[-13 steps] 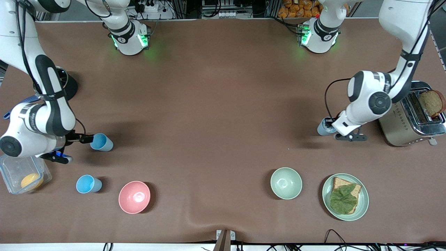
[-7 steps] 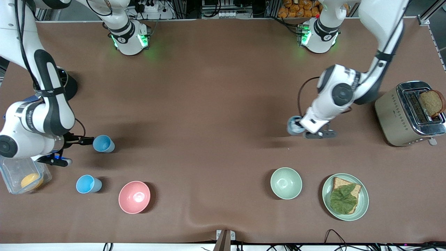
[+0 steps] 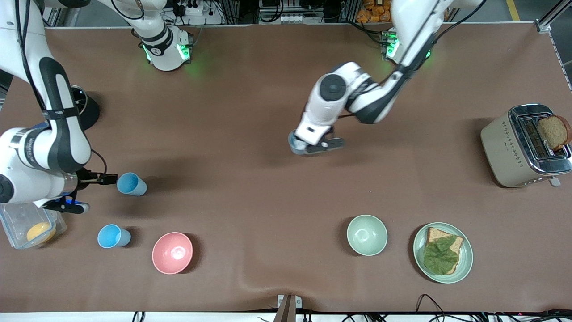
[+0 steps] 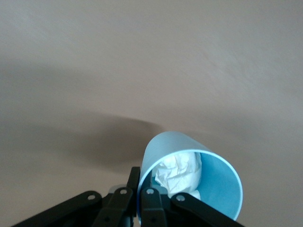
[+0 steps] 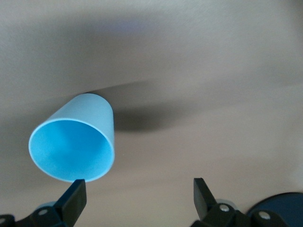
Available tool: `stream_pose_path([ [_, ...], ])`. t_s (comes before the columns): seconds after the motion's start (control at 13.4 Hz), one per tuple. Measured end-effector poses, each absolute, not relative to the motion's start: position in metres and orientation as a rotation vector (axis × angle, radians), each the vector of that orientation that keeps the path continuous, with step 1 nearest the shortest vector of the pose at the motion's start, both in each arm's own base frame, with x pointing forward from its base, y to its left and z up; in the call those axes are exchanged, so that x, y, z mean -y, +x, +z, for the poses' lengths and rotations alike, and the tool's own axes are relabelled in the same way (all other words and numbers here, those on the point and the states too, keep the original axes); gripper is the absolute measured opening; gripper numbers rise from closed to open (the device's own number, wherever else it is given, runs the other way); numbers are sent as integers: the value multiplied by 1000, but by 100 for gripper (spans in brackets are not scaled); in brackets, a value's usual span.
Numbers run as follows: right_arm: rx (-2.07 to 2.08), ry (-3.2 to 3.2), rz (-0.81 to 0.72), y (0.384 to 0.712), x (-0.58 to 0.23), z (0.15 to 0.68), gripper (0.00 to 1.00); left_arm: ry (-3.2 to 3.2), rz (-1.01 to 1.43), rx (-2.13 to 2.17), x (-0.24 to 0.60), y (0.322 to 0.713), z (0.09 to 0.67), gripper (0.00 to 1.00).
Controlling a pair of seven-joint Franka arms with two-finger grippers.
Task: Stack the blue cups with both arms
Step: 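Carry the tissue cup to mid-table with the left gripper while the right gripper grasps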
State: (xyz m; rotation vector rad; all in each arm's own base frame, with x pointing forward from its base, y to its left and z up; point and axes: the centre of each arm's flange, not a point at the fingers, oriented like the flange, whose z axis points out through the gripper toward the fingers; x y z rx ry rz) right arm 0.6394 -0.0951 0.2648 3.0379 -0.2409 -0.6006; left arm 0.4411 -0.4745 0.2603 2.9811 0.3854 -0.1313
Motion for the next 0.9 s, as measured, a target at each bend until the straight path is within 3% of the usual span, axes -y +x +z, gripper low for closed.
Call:
stream_pose_path([
  [0.3, 220, 3039, -626, 641, 88, 222, 100, 2979, -178, -441, 502, 441, 221, 4],
  [0.37, 223, 3040, -629, 641, 88, 212, 91, 2973, -166, -457, 504, 444, 224, 10],
  [0.67, 315, 3087, -641, 641, 87, 202, 41, 2963, -107, -470, 503, 460, 250, 56],
  [0.9, 322, 3090, -629, 643, 87, 207, 6, 3012, -3, -498, 483, 474, 354, 86],
])
